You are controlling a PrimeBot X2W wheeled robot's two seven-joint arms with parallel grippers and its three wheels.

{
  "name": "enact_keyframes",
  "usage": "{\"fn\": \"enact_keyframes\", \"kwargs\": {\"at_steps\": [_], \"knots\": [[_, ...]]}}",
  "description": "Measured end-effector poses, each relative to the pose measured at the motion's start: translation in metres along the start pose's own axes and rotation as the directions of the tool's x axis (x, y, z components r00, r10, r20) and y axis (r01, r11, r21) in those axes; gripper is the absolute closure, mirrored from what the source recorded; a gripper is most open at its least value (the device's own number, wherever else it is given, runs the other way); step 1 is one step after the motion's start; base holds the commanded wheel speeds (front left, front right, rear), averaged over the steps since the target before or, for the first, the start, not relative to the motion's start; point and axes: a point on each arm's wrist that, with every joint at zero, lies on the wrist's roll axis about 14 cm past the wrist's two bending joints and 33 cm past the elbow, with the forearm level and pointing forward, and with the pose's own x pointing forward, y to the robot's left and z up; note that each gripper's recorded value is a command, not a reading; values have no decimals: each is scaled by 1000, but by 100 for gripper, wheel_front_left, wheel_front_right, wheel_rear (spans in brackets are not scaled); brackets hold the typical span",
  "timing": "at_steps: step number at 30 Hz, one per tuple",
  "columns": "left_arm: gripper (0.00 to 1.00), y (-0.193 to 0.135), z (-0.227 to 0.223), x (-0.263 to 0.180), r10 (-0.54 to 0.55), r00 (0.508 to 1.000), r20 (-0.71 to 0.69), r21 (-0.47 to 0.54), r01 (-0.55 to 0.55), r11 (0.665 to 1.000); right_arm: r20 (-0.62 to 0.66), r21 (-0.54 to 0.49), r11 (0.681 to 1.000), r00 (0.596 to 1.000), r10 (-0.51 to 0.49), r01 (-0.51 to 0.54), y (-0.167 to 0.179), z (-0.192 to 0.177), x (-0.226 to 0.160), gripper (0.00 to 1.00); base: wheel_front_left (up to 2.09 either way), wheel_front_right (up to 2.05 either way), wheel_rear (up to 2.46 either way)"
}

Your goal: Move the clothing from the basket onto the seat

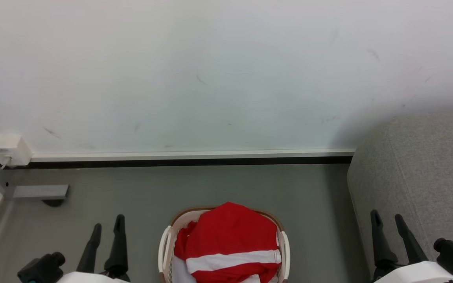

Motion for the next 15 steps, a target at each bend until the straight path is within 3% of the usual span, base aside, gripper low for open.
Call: {"fn": "enact_keyframes", "kwargs": {"at_steps": [15], "knots": [[0, -1, -1, -1, -24, 1000, -1, 203, 24, 979, -17, -171, 985, 1000, 22, -25, 2, -6, 2, 0, 0, 0, 0]]}}
